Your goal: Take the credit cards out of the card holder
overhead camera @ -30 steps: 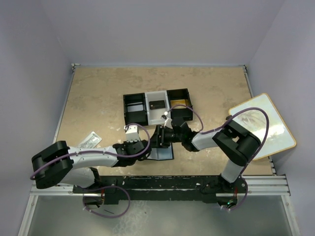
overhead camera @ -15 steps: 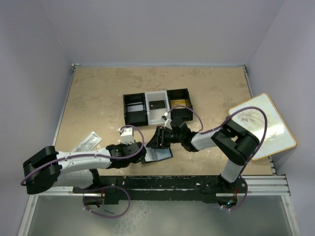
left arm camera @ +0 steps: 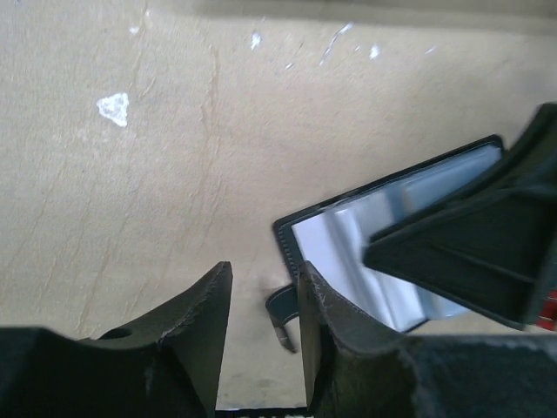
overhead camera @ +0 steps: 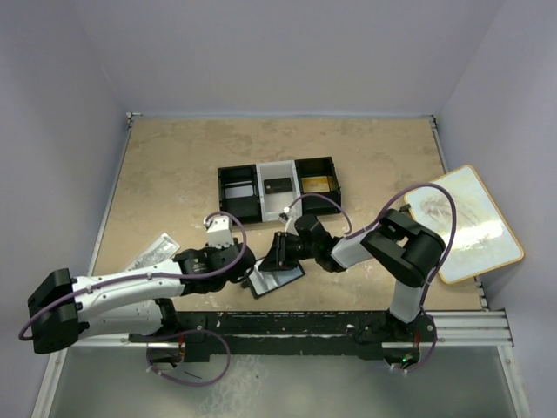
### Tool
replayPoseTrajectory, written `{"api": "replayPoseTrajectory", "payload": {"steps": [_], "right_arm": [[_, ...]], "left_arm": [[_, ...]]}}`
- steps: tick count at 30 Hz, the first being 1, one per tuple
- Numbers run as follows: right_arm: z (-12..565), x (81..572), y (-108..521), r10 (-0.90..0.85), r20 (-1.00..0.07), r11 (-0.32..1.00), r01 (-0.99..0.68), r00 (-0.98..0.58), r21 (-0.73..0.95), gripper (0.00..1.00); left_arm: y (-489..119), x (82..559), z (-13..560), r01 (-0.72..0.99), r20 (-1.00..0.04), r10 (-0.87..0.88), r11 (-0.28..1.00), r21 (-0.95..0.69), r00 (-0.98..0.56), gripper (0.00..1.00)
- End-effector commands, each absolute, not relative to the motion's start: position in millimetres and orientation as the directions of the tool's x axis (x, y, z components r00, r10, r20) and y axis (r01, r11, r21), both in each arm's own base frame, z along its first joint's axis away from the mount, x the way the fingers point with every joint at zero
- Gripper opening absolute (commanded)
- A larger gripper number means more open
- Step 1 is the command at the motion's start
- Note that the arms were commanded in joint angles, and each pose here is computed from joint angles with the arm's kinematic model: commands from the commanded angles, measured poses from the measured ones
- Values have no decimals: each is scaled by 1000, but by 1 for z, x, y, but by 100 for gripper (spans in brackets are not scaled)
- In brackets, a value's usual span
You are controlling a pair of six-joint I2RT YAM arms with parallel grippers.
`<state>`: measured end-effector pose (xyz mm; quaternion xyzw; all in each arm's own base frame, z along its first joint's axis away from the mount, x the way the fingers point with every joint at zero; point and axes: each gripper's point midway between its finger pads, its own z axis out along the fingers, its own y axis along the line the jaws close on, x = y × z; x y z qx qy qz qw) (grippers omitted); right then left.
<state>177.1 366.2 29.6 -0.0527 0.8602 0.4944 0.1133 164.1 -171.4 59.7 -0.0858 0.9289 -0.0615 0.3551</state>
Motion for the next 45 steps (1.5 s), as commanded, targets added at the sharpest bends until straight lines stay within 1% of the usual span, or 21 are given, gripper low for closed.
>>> {"api": "replayPoseTrajectory", "payload": {"steps": [1, 2, 3, 7, 9, 10, 14, 16, 25, 28, 32, 40, 42, 45], "right_arm": [[29, 178, 375, 17, -242, 484, -204, -970, 851, 31], [29, 177, 375, 14, -245, 484, -208, -969, 850, 38], [29, 177, 375, 13, -248, 488, -210, -969, 847, 41], [30, 176, 373, 13, -259, 494, -219, -966, 841, 45], [34, 175, 373, 15, -264, 483, -224, -964, 847, 46], [34, 175, 372, 18, -263, 486, -221, -965, 846, 45], [28, 174, 368, 26, -257, 511, -208, -966, 834, 29], [26, 175, 366, 37, -254, 525, -198, -966, 828, 23], [32, 187, 361, 83, -300, 576, -200, -950, 793, 17], [32, 188, 358, 93, -306, 589, -196, -947, 784, 15], [30, 188, 356, 97, -301, 597, -186, -949, 780, 14], [33, 189, 355, 94, -309, 607, -191, -947, 771, 14], [39, 192, 352, 103, -329, 621, -197, -939, 759, 18], [51, 195, 345, 118, -352, 643, -199, -928, 740, 26]], "left_arm": [[-177, 180, 103, -137, -696, -286, 955, -263, -658, 35], [-179, 181, 107, -133, -697, -292, 952, -274, -655, 35], [-180, 181, 110, -130, -696, -295, 951, -281, -655, 35], [-188, 179, 107, -121, -677, -304, 945, -304, -670, 35], [-190, 179, 106, -122, -669, -312, 941, -316, -675, 35], [-192, 178, 106, -121, -665, -317, 938, -323, -676, 35], [-197, 178, 108, -107, -656, -324, 931, -349, -681, 33], [-200, 176, 109, -101, -645, -328, 926, -364, -690, 32], [-237, 172, 94, -16, -575, -296, 898, -440, -763, 30], [-241, 174, 82, -16, -565, -279, 905, -425, -776, 29], [-242, 178, 66, -34, -540, -266, 915, -402, -798, 26], [-217, 163, 31, -88, -502, -245, 945, -316, -830, 23], [-211, 159, 22, -94, -494, -236, 951, -295, -837, 23], [-207, 156, 14, -99, -487, -230, 955, -280, -843, 22]]}}
